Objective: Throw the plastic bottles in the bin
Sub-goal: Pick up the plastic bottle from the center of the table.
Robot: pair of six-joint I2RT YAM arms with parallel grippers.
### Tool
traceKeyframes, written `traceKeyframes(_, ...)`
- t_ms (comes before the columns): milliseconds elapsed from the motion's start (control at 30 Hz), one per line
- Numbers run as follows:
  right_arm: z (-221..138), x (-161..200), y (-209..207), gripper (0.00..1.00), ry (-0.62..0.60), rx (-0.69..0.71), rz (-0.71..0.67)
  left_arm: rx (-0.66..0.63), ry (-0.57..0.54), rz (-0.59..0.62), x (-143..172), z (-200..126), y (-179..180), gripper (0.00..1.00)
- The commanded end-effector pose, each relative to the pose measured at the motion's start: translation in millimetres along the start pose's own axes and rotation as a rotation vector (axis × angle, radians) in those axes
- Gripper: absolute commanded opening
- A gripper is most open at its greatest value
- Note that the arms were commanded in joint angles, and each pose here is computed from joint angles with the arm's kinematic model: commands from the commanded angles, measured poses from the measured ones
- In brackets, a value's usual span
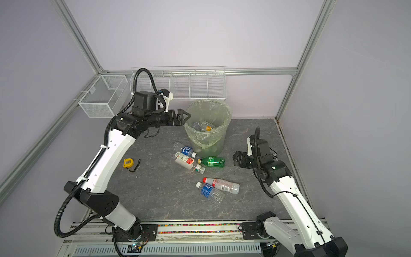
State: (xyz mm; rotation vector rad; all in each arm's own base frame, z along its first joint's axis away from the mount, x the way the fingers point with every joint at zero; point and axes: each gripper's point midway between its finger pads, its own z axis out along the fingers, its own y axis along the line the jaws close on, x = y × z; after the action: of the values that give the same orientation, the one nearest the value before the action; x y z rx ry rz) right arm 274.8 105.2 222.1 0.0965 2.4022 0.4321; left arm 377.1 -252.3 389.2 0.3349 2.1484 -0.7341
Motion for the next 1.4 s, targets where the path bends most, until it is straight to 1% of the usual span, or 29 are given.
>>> traceKeyframes(0,4,0,1,0.88,0.001,-0.017,-0.016,-0.086,-0.029,-0.008,1,-8,23,0.99)
traceKeyframes(67,7,2,6,0.88,0.019,-0.04,-0.033,-0.052,-0.032,-0.063,7,-10,33,0.99)
traceKeyframes(133,8,4,4,0.88,0.04,-0.03,-0.043,-0.027,-0.056,-0.128,12,-15,45,0.99)
traceKeyframes(167,8,6,5,0.88,0.055,-0.029,-0.052,-0.024,-0.073,-0.14,14,-18,50,0.99)
traceKeyframes(200,7,6,6,0.88,0.058,-0.033,-0.059,-0.035,-0.086,-0.143,17,-21,56,0.99)
traceKeyframes(267,3,5,10,0.88,0.043,-0.058,-0.07,-0.101,-0.09,-0.145,25,-27,70,0.99)
traceKeyframes(367,-4,6,11,0.88,0.001,-0.08,-0.072,-0.141,-0.052,-0.135,38,-27,79,0.99)
traceKeyframes(467,-10,10,11,0.88,-0.005,-0.092,-0.091,-0.159,-0.015,-0.129,49,-24,84,0.99)
traceKeyframes(533,-22,10,15,0.88,-0.025,-0.108,-0.099,-0.16,0.008,-0.127,57,-21,87,0.99)
traceKeyframes(633,-35,8,25,0.88,-0.076,-0.158,-0.121,-0.159,0.011,-0.133,67,-20,89,0.99)
traceKeyframes(700,-36,12,24,0.88,-0.074,-0.156,-0.138,-0.184,0.001,-0.136,72,-22,95,0.99)
traceKeyframes(767,-33,19,21,0.88,-0.041,-0.142,-0.152,-0.21,-0.006,-0.138,78,-24,100,0.99)
traceKeyframes(900,-24,36,18,0.88,0.068,-0.108,-0.185,-0.244,0.01,-0.139,91,-26,109,0.99)
traceKeyframes(1067,-19,47,24,0.88,0.099,-0.116,-0.256,-0.251,0.054,-0.156,110,-21,115,0.99)
traceKeyframes(1200,-14,58,28,0.88,0.136,-0.116,-0.318,-0.255,0.067,-0.175,123,-17,120,0.99)
traceKeyframes(1267,-9,66,26,0.88,0.168,-0.1,-0.33,-0.255,0.07,-0.191,131,-14,123,0.99)
traceKeyframes(1367,4,84,18,0.88,0.248,-0.062,-0.33,-0.242,0.071,-0.228,141,-9,125,0.99)
